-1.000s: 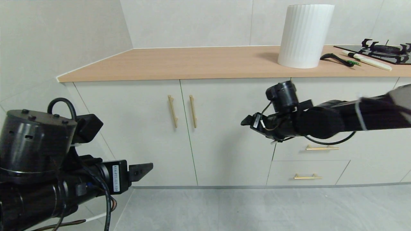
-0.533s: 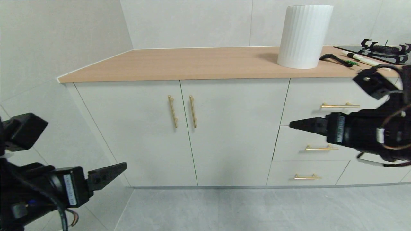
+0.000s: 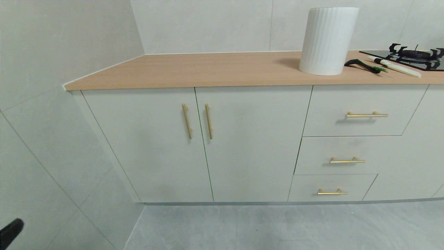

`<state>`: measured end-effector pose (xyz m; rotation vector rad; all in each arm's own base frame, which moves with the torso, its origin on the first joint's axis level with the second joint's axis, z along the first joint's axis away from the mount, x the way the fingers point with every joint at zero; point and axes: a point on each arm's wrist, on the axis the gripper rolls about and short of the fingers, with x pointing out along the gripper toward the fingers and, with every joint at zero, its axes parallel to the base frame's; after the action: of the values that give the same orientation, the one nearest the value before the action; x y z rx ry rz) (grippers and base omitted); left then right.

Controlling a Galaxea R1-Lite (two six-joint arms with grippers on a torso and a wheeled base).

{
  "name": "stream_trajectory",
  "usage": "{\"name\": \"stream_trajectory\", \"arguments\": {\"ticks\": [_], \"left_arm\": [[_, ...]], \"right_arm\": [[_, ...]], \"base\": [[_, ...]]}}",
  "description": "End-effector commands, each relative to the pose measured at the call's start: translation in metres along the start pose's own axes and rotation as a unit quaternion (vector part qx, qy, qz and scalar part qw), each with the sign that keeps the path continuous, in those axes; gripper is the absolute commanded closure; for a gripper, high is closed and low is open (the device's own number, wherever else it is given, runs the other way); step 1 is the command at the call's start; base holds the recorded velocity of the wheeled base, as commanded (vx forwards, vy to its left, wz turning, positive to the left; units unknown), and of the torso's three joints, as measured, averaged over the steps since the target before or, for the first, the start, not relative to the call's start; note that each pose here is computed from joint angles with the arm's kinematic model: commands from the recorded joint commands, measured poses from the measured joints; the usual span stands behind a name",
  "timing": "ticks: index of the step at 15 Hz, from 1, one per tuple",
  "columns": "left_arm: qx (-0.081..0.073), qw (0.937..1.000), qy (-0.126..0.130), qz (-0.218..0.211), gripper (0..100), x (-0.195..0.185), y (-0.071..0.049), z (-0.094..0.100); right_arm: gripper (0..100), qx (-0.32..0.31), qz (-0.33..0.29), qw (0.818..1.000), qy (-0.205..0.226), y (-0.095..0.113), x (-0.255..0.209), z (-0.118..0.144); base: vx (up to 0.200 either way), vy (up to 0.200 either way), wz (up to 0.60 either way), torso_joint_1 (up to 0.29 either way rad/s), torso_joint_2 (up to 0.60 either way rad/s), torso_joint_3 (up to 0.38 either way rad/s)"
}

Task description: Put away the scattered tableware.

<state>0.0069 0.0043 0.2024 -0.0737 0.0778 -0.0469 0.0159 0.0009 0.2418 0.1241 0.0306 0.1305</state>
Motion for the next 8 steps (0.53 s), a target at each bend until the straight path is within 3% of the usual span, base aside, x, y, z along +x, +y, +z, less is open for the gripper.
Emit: {"name": "stream_trajectory", "arguments": {"ticks": [1,2,4,6,8], "left_arm": [[0.0,0.9957,-0.087,0.033,0,-0.037,0.009,-0.012],[0.005,0.9927,-0.113,0.044,0,-0.048,0.01,-0.015],[0.017,0.989,-0.134,0.06,0,-0.059,0.011,-0.021],[0.028,0.989,-0.123,0.077,0,-0.062,0.011,-0.031],[0.024,0.9875,-0.111,0.109,0,-0.058,0.008,-0.038]], "right_arm": [[0,-0.041,-0.057,0.996,-0.063,-0.009,-0.06,-0.029],[0,-0.067,-0.081,0.992,-0.072,-0.01,-0.079,-0.044],[0,-0.09,-0.115,0.986,-0.078,-0.009,-0.091,-0.054],[0,-0.087,-0.174,0.977,-0.088,-0.01,-0.094,-0.051],[0,-0.088,-0.211,0.968,-0.1,-0.004,-0.099,-0.059]], "base": [[0.0,0.0,0.0,0.0,0.0,0.0],[0.0,0.0,0.0,0.0,0.0,0.0],[0.0,0.0,0.0,0.0,0.0,0.0],[0.0,0.0,0.0,0.0,0.0,0.0],[0.0,0.0,0.0,0.0,0.0,0.0]]}}
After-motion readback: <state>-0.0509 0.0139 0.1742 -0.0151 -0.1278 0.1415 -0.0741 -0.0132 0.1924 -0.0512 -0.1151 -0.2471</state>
